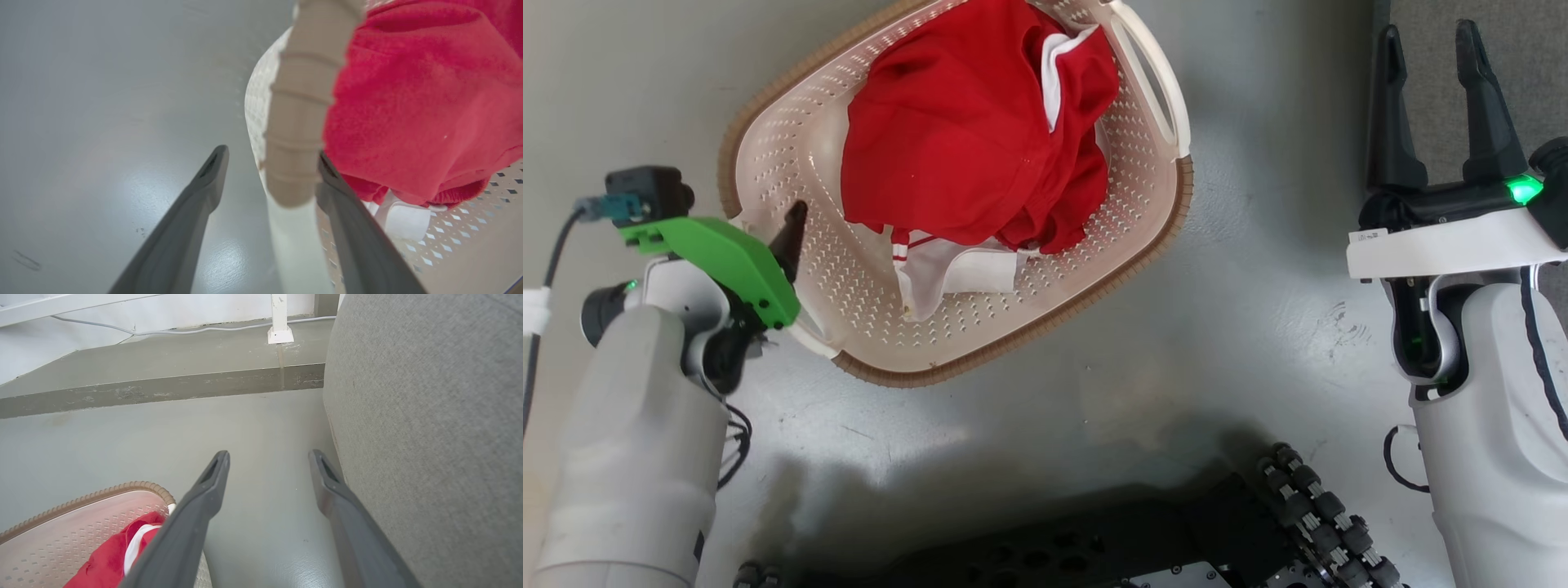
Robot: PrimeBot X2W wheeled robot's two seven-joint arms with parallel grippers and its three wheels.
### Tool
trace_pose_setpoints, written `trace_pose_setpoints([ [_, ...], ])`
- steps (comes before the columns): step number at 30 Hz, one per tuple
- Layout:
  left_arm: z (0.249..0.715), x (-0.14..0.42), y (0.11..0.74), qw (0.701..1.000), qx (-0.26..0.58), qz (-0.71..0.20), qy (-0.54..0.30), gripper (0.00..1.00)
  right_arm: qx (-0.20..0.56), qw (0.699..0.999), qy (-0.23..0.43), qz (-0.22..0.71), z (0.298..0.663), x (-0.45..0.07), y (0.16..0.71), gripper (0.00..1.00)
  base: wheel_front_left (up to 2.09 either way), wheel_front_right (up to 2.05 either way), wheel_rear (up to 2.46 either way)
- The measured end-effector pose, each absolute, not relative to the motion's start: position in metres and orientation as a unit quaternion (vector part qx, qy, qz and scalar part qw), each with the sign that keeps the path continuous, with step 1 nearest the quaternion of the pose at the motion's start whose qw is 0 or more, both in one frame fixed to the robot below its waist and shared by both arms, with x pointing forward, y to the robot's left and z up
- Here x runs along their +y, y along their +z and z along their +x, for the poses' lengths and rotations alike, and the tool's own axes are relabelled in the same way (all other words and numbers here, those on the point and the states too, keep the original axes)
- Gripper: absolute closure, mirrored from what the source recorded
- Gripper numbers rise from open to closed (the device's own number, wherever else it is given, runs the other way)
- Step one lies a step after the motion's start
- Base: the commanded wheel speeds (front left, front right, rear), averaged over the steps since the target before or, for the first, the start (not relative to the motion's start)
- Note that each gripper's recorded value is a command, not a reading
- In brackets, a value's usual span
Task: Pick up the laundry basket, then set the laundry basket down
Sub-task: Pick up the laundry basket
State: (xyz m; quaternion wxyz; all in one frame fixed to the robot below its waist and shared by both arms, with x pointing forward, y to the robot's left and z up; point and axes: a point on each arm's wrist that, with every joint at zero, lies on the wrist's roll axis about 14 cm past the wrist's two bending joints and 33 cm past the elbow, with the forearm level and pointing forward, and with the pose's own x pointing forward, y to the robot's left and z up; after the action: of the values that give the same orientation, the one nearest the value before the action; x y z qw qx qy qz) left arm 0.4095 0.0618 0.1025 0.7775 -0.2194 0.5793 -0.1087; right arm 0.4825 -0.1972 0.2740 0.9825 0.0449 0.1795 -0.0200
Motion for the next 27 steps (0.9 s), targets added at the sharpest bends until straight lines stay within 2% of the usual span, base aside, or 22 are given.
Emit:
trace_pose_setpoints([
  [1,0.414,0.063,0.101,0.778,0.579,-0.219,-0.106,0.51,0.180,0.982,-0.021,0.046,0.482,-0.197,0.274,0.00,0.00,0.00,0.00],
  [3,0.417,0.063,0.101,0.779,0.578,-0.218,-0.105,0.90,0.180,0.982,-0.021,0.047,0.482,-0.197,0.274,0.00,0.00,0.00,0.00],
  [4,0.417,0.063,0.101,0.779,0.578,-0.218,-0.105,1.00,0.181,0.982,-0.021,0.048,0.482,-0.197,0.273,0.00,0.00,0.00,0.00],
  [19,0.416,0.066,0.094,0.770,0.592,-0.221,-0.090,1.00,0.181,0.982,-0.024,0.051,0.482,-0.199,0.272,0.00,0.00,0.00,0.00],
  [27,0.424,0.062,0.096,0.771,0.593,-0.205,-0.109,1.00,0.183,0.981,-0.028,0.051,0.482,-0.201,0.270,0.00,0.00,0.00,0.00],
])
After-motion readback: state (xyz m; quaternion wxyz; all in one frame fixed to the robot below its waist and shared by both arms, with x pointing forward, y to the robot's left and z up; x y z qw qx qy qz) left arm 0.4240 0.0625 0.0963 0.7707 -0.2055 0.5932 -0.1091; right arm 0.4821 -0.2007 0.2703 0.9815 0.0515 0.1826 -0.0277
